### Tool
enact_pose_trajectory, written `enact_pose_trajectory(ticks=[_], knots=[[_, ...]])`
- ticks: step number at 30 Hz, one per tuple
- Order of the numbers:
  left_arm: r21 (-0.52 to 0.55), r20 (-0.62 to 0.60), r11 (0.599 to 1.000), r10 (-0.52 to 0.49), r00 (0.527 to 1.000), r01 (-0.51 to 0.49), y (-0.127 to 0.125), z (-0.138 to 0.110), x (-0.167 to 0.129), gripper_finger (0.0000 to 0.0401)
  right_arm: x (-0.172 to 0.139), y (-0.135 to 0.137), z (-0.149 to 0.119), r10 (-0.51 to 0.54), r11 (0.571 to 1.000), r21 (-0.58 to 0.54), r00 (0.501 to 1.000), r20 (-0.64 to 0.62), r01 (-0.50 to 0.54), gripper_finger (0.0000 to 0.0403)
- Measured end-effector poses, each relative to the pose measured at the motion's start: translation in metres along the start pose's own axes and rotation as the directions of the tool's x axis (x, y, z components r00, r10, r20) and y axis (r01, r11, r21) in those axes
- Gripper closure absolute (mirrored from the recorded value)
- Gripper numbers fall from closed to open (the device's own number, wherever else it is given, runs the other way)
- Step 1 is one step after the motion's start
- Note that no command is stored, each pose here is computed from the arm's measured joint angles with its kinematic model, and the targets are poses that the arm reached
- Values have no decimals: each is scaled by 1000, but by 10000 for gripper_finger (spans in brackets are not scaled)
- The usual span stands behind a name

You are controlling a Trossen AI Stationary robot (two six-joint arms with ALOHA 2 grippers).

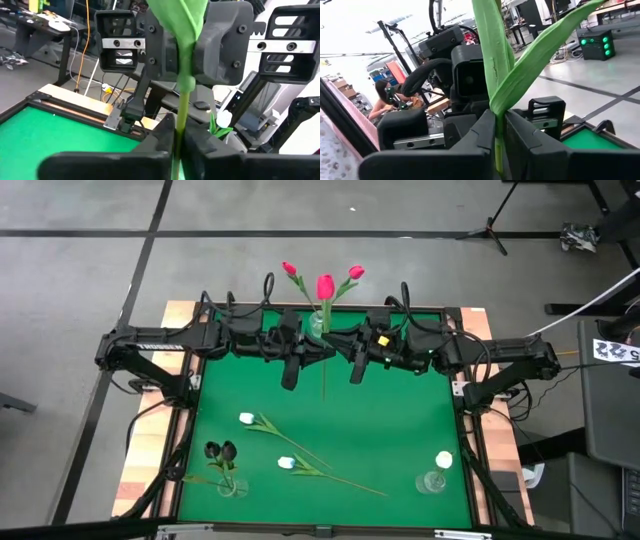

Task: Sort flowers into vase by color
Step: Put the pink flower into the top transparent vase

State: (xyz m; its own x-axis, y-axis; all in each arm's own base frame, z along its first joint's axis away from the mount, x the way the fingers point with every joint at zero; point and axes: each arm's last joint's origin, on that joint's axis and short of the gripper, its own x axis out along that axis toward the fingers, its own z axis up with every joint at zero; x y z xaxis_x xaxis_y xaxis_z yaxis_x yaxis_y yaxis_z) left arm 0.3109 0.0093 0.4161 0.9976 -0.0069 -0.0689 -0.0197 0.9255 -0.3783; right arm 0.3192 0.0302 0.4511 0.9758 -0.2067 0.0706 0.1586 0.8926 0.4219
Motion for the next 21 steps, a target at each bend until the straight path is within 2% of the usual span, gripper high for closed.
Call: enact_pose_trajectory(ticks=[4, 9, 16, 21], knots=[[4, 1, 1000, 3, 1000, -3, 0, 0, 0, 392, 0, 0, 0, 0, 1000, -5, 1000, 0, 0, 375], [17, -3, 999, 30, 1000, -30, 2, -1, 0, 397, 0, 0, 0, -3, 996, -85, 1000, -5, 3, 362], [53, -9, 993, 110, 994, -110, 13, 0, -1, 398, -5, 0, 4, 0, 994, -107, 1000, -1, 0, 259], [92, 24, 972, 213, 977, -214, 26, 5, -3, 399, -25, 3, 25, 48, 993, -109, 998, 51, -42, 198]])
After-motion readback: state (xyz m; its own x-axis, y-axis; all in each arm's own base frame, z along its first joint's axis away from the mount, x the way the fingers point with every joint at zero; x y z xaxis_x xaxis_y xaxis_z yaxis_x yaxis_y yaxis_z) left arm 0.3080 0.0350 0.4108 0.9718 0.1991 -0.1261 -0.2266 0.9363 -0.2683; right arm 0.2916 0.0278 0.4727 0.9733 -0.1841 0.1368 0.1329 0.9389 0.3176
